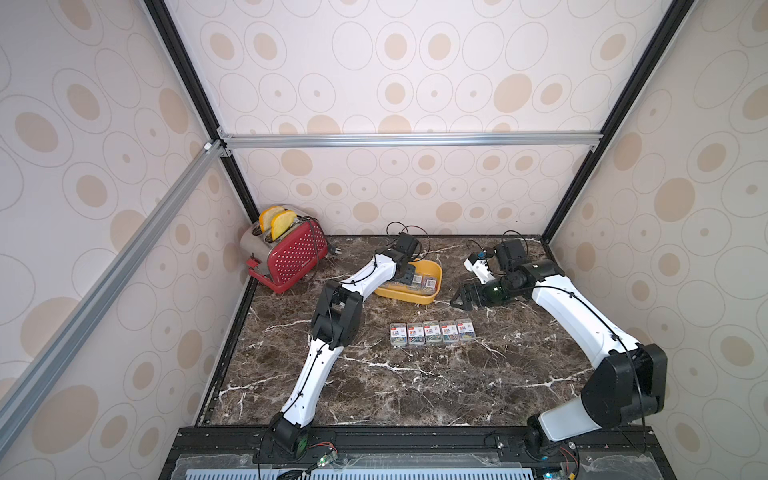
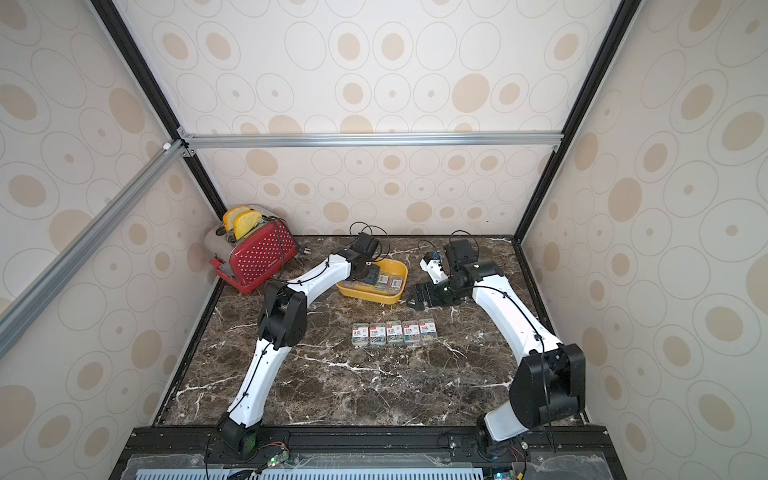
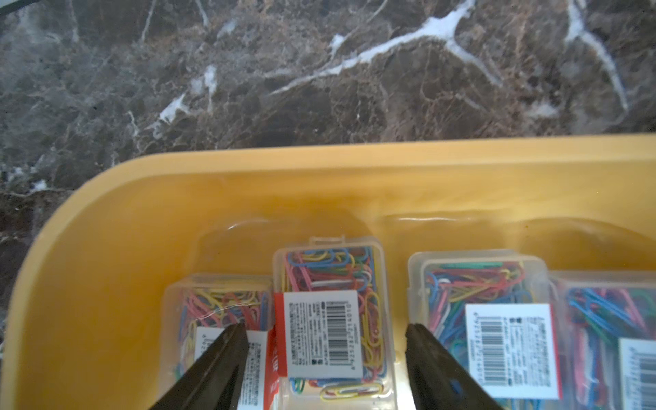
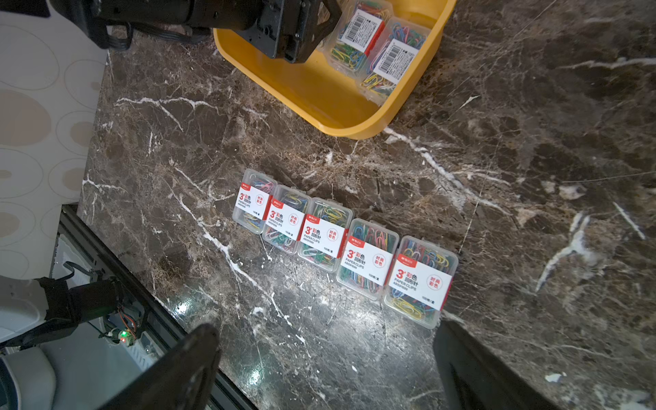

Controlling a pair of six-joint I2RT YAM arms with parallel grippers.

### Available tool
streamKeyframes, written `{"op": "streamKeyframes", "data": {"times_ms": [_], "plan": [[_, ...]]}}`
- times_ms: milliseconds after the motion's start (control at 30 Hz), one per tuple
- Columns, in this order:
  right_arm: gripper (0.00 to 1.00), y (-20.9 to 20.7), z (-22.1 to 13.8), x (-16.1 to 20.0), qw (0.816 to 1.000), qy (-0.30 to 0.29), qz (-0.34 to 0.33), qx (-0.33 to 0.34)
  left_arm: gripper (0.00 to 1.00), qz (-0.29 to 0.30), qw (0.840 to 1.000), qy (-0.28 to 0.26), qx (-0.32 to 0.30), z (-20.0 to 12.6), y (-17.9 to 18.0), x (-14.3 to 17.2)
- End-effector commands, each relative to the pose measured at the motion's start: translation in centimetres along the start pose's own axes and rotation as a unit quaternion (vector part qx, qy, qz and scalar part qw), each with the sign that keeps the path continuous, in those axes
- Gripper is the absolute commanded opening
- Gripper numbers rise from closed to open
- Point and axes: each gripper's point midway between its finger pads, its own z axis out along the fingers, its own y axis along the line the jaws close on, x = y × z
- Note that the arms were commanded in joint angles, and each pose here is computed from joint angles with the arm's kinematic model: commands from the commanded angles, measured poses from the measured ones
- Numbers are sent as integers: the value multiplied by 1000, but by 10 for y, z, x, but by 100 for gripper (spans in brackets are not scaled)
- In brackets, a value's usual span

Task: Take the paper clips out of the storage box
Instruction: Pick up the boxed paper clips from the storage box.

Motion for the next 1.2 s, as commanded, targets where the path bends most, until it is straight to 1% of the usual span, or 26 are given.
{"op": "streamKeyframes", "data": {"times_ms": [0,100,233,300,433,633,767,833,900,933,1000,1100,1167], "plan": [[100,2,2,-1,1000,2,-4,-7,71,15,995,99,-7,40,5,59],[100,2,3,-1,1000,3,-4,-8,72,17,995,101,-8,46,4,60],[100,2,4,-3,1000,2,-3,-9,78,19,995,96,-13,48,5,58],[100,3,4,-4,1000,1,-3,-11,78,19,996,89,-14,47,6,55],[100,3,5,-4,1000,0,-2,-12,74,20,997,74,-14,47,5,50],[100,3,4,-7,1000,-3,-3,-14,64,19,998,63,-9,47,1,46],[100,5,4,-8,1000,-5,-3,-16,60,15,997,80,-11,50,2,53],[100,5,4,-9,1000,-5,-3,-17,60,12,995,92,-18,53,4,59],[100,5,4,-8,1000,-5,-2,-18,55,10,994,105,-16,55,4,65],[100,5,4,-9,1000,-5,-3,-18,56,11,994,106,-14,54,3,66],[100,5,4,-7,1000,-4,-2,-18,63,9,994,108,-13,53,4,66],[100,6,5,-7,1000,-4,-2,-20,69,5,993,114,-7,51,2,68],[100,6,4,-7,1000,-4,-2,-20,69,5,993,120,-4,50,0,72]]}}
